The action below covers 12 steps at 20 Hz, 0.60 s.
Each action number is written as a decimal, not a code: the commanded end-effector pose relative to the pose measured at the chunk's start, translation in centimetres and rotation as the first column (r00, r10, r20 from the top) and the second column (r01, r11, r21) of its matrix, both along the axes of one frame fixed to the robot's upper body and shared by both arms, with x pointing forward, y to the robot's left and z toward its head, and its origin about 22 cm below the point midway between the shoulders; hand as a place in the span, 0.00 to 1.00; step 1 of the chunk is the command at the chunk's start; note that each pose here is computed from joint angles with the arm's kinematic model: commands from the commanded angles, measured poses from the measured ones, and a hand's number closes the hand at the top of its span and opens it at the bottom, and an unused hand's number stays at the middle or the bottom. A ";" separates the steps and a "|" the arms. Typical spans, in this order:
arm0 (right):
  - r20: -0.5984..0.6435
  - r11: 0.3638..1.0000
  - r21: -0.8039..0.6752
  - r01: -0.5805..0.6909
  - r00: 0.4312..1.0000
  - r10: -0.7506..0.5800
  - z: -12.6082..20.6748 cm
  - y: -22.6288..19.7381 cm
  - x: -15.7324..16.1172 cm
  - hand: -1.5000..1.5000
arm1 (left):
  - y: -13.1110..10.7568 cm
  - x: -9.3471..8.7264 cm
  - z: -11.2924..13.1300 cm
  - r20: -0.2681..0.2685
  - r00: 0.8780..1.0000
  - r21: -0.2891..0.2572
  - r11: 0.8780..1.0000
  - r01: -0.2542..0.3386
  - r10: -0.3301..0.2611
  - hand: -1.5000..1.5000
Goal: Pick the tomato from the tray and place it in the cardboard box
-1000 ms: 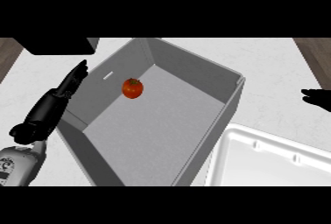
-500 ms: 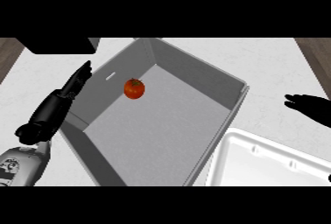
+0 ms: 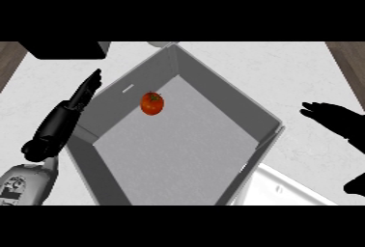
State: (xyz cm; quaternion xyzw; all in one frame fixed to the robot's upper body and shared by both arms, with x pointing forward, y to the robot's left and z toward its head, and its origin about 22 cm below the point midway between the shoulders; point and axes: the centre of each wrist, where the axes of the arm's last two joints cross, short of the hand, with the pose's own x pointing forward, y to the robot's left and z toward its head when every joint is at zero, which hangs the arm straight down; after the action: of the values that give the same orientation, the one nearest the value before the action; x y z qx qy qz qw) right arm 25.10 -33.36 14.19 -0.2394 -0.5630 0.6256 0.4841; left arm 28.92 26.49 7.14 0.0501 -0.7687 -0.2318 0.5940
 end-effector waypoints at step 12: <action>-0.024 1.000 -0.022 -0.011 1.000 0.010 -3.8 1.1 1.1 0.00 | 1.1 0.0 -1.4 -0.050 0.999 -0.012 1.000 -0.005 0.004 0.50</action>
State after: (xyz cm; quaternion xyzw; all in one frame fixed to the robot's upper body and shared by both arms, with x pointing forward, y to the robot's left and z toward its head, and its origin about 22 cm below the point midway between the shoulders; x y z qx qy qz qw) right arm 26.73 -33.05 10.59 -0.2411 -0.5516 0.6334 0.4863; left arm 29.15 26.81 7.42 0.0448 -0.7619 -0.2316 0.6032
